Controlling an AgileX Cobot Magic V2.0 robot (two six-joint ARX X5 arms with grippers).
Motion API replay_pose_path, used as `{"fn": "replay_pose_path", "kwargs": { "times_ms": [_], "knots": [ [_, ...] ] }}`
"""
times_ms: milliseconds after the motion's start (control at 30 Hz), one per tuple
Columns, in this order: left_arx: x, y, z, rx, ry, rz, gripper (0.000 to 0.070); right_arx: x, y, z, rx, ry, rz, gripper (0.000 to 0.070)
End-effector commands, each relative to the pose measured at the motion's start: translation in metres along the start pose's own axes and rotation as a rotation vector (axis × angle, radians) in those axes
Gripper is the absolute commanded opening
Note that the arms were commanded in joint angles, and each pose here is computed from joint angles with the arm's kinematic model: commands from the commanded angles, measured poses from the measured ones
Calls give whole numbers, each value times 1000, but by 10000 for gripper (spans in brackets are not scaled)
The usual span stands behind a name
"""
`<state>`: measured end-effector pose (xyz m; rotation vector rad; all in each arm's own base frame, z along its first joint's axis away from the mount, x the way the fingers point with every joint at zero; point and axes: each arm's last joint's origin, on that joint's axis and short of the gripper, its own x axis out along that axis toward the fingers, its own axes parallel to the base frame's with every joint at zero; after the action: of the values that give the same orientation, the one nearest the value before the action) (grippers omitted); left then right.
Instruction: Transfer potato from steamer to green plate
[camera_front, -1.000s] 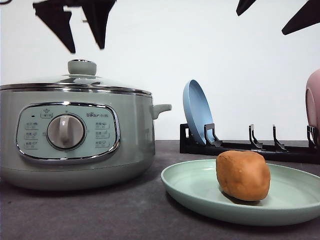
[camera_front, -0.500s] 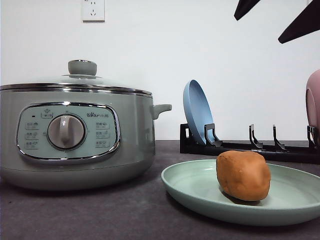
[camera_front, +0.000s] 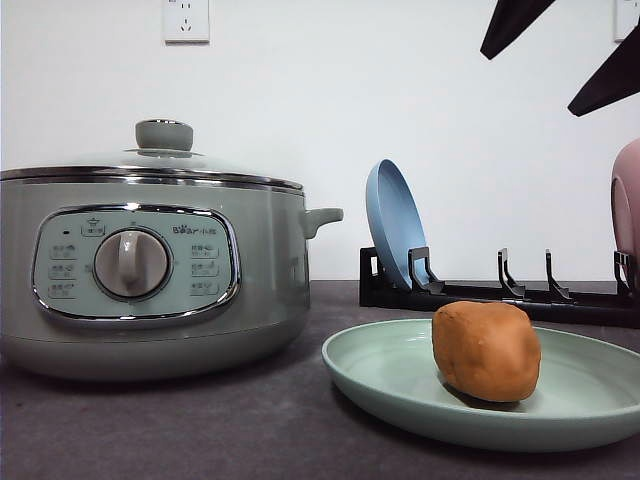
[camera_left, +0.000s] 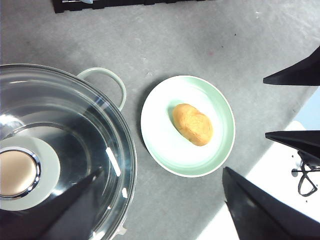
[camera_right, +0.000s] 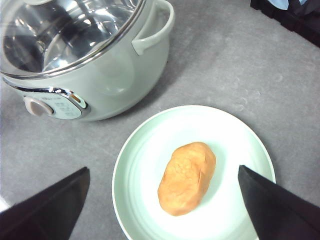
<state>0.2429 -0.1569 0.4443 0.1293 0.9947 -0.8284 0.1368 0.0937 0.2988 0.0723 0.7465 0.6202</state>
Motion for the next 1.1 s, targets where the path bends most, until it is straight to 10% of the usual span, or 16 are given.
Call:
{"fn": "replay_pose_path", "kwargs": {
  "times_ms": [0, 100, 167, 1067],
  "knots": [
    [-1, -4, 1, 11, 13, -11, 348, -1, 2, 3, -13, -8, 8, 482],
    [-1, -4, 1, 11, 13, -11, 43, -1, 2, 4, -15, -9, 8, 86],
    [-1, -4, 1, 11, 13, -11, 8, -1, 2, 4, -21, -9, 7, 0],
    [-2, -4, 3, 28, -16, -7, 9, -1, 3, 7, -26, -46, 13, 0]
  ]
}}
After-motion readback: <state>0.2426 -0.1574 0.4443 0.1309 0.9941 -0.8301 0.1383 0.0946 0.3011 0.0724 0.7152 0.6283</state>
